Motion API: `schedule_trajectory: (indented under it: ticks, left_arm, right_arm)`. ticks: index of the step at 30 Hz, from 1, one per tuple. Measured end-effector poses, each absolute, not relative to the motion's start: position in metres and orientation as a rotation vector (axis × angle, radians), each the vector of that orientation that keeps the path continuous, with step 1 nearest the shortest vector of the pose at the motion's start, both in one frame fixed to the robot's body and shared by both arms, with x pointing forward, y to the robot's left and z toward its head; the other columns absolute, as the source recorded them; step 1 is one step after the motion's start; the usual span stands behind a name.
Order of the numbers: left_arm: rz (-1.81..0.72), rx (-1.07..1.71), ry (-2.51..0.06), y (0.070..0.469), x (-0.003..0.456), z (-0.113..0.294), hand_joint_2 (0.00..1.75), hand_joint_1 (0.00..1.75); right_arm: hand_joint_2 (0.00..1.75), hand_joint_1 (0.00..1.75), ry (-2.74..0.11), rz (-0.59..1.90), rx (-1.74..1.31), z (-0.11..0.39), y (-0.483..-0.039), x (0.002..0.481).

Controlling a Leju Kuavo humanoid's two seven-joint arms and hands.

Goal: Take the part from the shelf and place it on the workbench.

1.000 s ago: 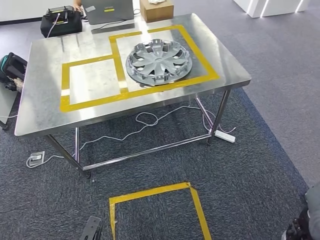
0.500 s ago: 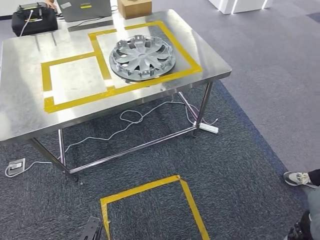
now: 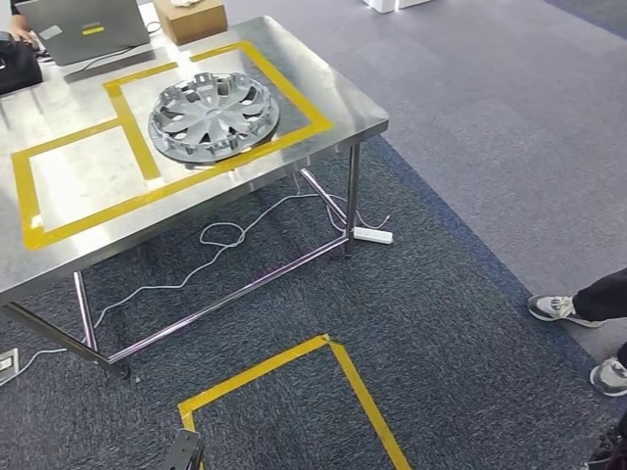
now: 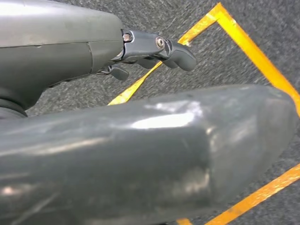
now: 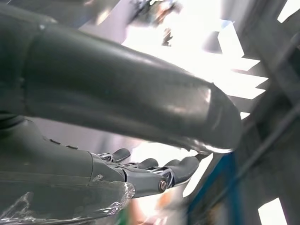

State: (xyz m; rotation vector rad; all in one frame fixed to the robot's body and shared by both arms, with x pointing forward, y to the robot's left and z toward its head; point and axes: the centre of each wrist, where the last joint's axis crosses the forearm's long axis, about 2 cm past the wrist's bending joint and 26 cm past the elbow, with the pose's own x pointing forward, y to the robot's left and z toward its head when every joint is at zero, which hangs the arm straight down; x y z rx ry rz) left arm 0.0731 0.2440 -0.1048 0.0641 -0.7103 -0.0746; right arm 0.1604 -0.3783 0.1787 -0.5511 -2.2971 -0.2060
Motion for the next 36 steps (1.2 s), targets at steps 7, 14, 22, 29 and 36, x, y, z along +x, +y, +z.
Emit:
schedule_trajectory:
  ticks: [7,14,22,29,36]
  left_arm:
    - [-0.074,0.069,-0.698,0.247,0.065,-0.106,0.00,0.00]
    - [-0.070,0.067,-0.696,0.245,0.064,-0.106,0.00,0.00]
    - [-0.045,0.121,-0.683,0.246,0.063,-0.106,0.00,0.00]
    - [-0.005,0.143,-0.641,0.247,0.058,-0.107,0.00,0.00]
    - [0.061,0.080,-0.620,0.249,0.056,-0.108,0.00,0.00]
  right_arm:
    - [0.00,0.00,-1.963,-0.309,-0.799,0.110,-0.450,0.128]
    - [0.00,0.00,-1.816,-0.427,-0.880,0.091,-0.459,0.111]
    - [0.00,0.00,-1.203,-0.403,-1.099,-0.018,-0.459,0.068]
    - [0.00,0.00,-0.531,-0.296,-0.743,-0.093,-0.375,0.039]
    - [0.00,0.00,-0.414,0.067,-0.348,-0.109,-0.293,0.040]
